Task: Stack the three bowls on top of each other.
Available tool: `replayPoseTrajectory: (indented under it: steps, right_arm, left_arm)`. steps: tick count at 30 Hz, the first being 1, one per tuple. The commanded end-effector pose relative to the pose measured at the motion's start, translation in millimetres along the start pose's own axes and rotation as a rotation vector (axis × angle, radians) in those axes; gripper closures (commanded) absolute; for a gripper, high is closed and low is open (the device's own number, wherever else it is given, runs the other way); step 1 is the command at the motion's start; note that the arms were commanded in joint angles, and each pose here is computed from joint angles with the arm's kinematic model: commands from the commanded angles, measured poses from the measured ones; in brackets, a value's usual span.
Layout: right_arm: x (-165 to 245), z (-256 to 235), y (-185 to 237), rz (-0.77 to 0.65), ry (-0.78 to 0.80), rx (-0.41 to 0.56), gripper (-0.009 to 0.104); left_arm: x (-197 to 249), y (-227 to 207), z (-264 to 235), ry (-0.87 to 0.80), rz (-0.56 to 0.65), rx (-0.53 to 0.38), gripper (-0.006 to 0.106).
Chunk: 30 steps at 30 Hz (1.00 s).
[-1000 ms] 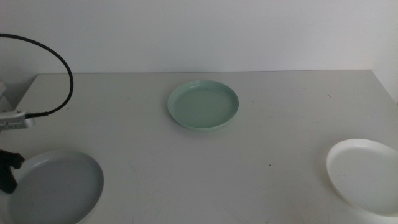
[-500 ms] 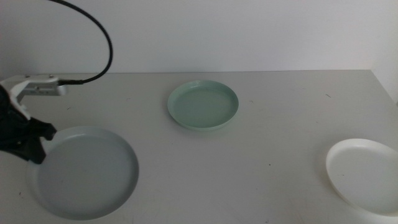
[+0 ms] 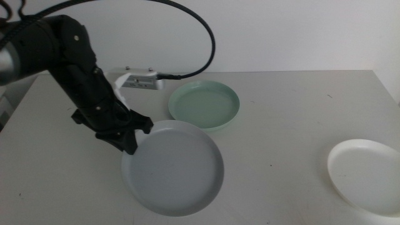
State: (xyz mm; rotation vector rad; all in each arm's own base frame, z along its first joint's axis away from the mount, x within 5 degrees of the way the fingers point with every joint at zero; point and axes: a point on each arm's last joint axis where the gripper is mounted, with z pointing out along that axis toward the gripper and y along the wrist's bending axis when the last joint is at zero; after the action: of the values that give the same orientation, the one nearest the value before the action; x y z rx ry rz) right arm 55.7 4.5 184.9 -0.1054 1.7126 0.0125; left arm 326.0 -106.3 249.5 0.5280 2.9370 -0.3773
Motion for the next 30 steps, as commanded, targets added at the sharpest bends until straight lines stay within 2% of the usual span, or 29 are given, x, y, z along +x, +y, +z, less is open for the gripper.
replayPoseTrajectory:
  steps: [1,11,22,26,30]
  right_arm:
    - [-10.3,-2.9,-1.6,-0.007,-0.112,0.021,0.04]
    - [-10.3,-2.9,-1.6,-0.007,-0.112,0.021,0.04]
    - [-10.3,-2.9,-1.6,-0.007,-0.112,0.021,0.04]
    - [-10.3,-2.9,-1.6,-0.007,-0.112,0.021,0.04]
    - [-10.3,-2.9,-1.6,-0.007,-0.112,0.021,0.04]
  left_arm:
    - [-11.6,-24.0,-13.6,-0.083,0.018,0.045,0.1]
    - [-32.4,-61.2,28.7,-0.081,0.084,0.095,0.1]
    - [-44.6,-59.9,61.5,-0.108,0.05,0.105,0.099]
    - [-46.7,-57.6,68.1,-0.114,0.049,0.093,0.09]
    - [-46.8,-57.1,71.0,-0.108,0.043,0.093,0.072]
